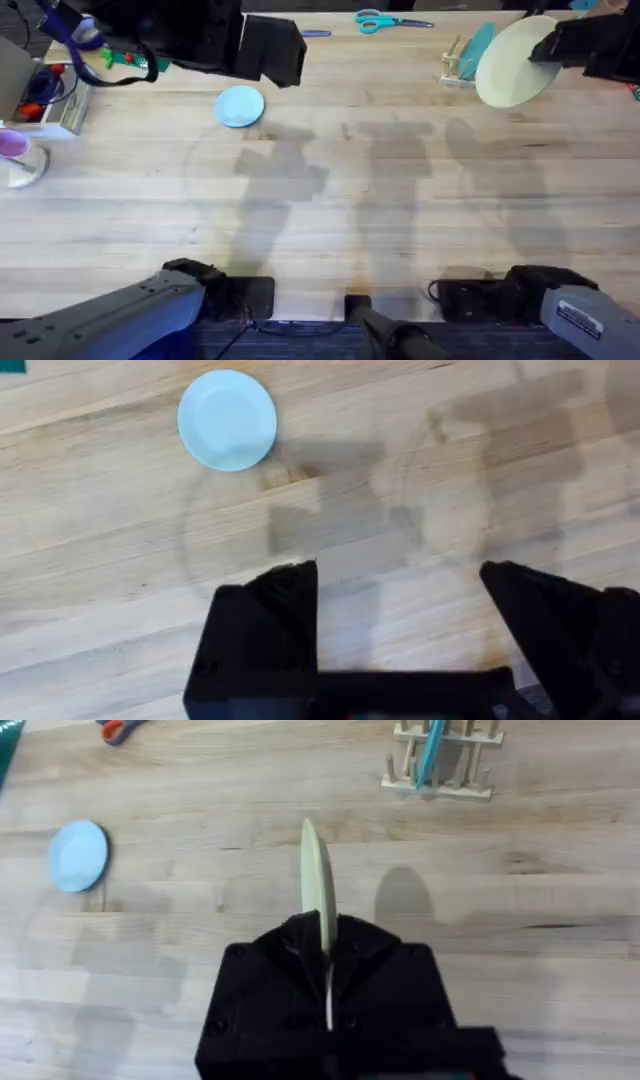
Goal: Pick up the plates from the table one by one and place each into a slot on the dish rack.
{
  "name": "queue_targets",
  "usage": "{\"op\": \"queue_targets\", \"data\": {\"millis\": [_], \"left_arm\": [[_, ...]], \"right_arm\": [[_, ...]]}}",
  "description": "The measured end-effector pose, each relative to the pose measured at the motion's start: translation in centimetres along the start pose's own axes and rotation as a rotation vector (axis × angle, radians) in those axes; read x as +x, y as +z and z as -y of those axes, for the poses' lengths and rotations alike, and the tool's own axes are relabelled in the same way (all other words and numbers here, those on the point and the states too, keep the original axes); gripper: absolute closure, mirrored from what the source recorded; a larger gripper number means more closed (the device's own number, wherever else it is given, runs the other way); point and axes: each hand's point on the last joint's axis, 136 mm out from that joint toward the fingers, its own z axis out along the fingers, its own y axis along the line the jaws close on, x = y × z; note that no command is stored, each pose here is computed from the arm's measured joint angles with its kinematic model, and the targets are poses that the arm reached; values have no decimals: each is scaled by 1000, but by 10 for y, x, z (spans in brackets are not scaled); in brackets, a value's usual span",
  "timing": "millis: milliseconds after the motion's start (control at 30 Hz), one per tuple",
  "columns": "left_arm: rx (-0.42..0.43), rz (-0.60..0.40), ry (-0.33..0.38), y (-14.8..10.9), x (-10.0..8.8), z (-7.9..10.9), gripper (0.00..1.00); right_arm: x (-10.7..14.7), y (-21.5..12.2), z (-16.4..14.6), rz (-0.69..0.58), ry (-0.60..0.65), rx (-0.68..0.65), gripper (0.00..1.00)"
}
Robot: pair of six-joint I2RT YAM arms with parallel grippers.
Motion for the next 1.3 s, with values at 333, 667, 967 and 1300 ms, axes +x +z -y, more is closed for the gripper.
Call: {"op": "queue_targets", "data": {"millis": [333,667,967,1300], "left_arm": [[0,0,0,0,0,0,7],[0,0,0,0,0,0,7],[0,0,0,0,0,0,7],[0,0,0,0,0,0,8]], "right_arm": [[-7,-2,21,34,53,124,970],[-40,1,56,156,58,319,970],[-54,37,83,142,92,431,971],[-79,66,93,205,102,453,971]]}}
